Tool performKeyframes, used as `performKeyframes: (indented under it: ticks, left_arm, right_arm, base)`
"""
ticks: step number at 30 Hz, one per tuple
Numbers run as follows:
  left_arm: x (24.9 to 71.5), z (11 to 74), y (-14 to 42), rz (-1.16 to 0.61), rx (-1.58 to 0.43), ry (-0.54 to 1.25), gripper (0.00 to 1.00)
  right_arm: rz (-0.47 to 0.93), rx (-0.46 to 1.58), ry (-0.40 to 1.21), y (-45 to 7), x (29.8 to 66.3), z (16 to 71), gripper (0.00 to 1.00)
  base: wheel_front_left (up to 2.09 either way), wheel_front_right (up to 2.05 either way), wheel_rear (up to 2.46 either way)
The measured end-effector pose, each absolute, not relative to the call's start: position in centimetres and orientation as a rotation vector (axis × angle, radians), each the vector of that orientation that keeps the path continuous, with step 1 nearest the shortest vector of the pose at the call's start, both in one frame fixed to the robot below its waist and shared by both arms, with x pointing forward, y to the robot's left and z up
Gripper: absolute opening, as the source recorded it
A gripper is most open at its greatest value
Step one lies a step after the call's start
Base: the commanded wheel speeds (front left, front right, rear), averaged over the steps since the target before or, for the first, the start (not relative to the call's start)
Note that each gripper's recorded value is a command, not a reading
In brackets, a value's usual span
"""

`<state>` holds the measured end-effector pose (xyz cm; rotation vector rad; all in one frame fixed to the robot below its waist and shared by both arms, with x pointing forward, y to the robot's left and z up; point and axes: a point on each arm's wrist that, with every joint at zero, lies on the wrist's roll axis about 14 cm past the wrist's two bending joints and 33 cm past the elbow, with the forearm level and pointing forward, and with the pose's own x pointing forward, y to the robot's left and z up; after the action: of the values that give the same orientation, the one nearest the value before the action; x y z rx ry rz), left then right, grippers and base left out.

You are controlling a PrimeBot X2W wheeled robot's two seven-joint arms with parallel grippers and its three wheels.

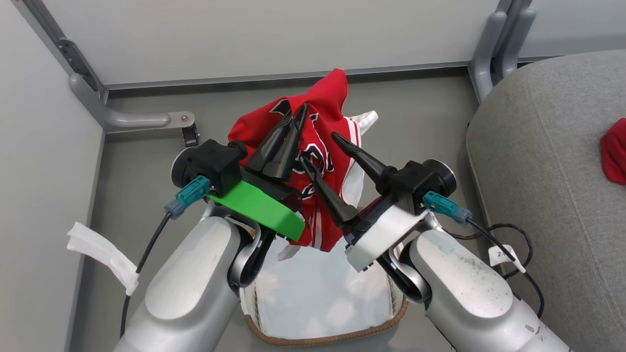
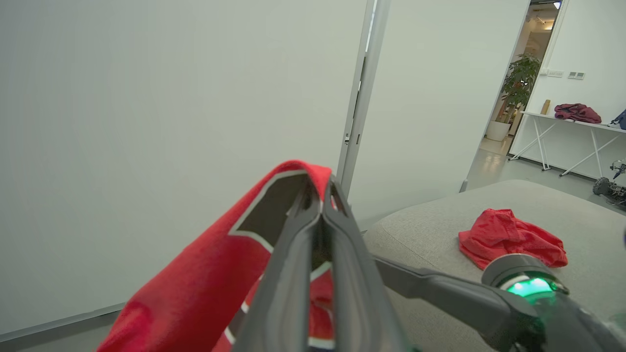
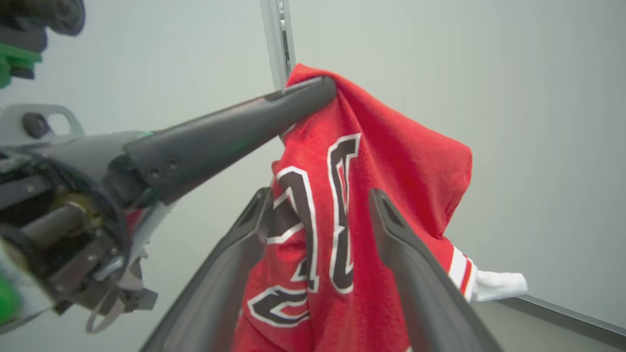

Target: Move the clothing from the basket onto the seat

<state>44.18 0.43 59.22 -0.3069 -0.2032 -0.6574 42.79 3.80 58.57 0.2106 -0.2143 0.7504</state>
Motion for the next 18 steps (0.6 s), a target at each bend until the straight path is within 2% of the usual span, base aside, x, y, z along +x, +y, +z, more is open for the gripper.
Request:
performKeyframes:
  ticks: [16,17,18]
  left_arm:
    - [42.7,59.4,-0.6,-0.695,-0.326,-0.189,0.00]
    - [42.6,59.5,-0.6,-0.696,-0.332,-0.189,0.00]
    - [42.5,59.6,-0.6,-0.696,-0.333,-0.189,0.00]
  right_arm:
    - [0.820,0.172,-0.060,6.5,42.7,54.0,1.00]
    - [0.818,0.172,-0.050,6.5,42.8,53.8,0.96]
    - [0.817,0.172,-0.046,6.5,42.8,53.7,0.75]
  base:
    - [0.00,0.00,0.00]
    - [0.00,0.00,0.00]
    - [0.00,0.00,0.00]
